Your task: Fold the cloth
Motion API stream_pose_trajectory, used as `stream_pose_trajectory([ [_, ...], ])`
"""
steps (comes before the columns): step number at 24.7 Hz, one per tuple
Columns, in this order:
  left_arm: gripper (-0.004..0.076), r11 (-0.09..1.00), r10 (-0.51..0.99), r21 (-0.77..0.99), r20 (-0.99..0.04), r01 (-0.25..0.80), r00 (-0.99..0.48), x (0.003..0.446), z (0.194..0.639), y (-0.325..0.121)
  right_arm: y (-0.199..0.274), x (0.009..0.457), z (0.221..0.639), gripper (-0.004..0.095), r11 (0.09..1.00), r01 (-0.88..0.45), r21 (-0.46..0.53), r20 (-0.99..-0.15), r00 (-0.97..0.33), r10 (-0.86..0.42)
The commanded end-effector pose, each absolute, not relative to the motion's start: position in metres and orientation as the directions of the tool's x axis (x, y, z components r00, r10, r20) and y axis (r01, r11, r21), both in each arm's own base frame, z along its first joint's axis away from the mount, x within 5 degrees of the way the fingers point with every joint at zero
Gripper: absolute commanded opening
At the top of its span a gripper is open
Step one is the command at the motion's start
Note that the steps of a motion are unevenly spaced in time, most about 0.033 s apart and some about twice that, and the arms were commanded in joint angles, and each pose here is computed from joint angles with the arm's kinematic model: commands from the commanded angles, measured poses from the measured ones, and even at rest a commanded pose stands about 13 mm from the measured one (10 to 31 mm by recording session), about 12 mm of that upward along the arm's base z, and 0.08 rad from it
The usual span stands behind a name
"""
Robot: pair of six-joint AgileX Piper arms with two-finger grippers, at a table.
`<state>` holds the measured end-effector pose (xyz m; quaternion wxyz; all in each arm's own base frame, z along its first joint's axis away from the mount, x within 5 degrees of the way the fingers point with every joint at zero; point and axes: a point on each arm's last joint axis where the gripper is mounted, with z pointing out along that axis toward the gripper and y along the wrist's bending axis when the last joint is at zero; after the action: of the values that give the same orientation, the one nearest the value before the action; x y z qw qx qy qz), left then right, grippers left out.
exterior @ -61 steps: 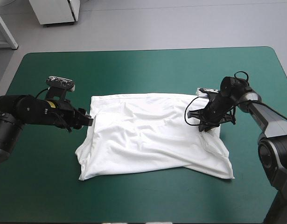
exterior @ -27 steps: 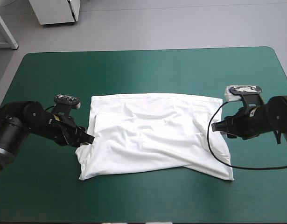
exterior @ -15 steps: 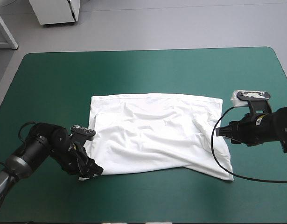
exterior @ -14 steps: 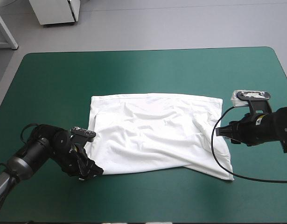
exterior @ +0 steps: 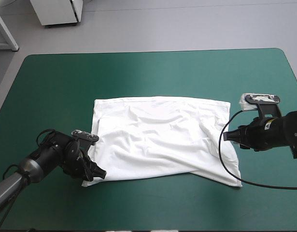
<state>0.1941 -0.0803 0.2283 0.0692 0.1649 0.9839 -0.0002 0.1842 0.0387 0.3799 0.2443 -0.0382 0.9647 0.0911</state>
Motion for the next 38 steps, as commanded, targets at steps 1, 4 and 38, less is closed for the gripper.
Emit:
stream_pose_trajectory([
  [1,0.0333,0.950,0.308,0.006,-0.166,0.312,-0.937,0.201,0.228,-0.086,0.038,0.182,0.391,0.0347,0.980,-0.125,0.157,-0.538,-0.843,-0.022],
  [4,0.0333,0.951,0.306,0.002,-0.134,0.308,-0.943,0.204,0.221,-0.087,0.038,0.182,0.391,0.0347,0.980,-0.123,0.158,-0.537,-0.843,-0.020],
  [38,-0.0009,0.954,0.299,-0.021,-0.057,0.300,-0.953,0.191,0.193,-0.085,0.037,0.198,0.240,0.0439,0.993,-0.048,0.111,-0.179,-0.983,-0.028],
])
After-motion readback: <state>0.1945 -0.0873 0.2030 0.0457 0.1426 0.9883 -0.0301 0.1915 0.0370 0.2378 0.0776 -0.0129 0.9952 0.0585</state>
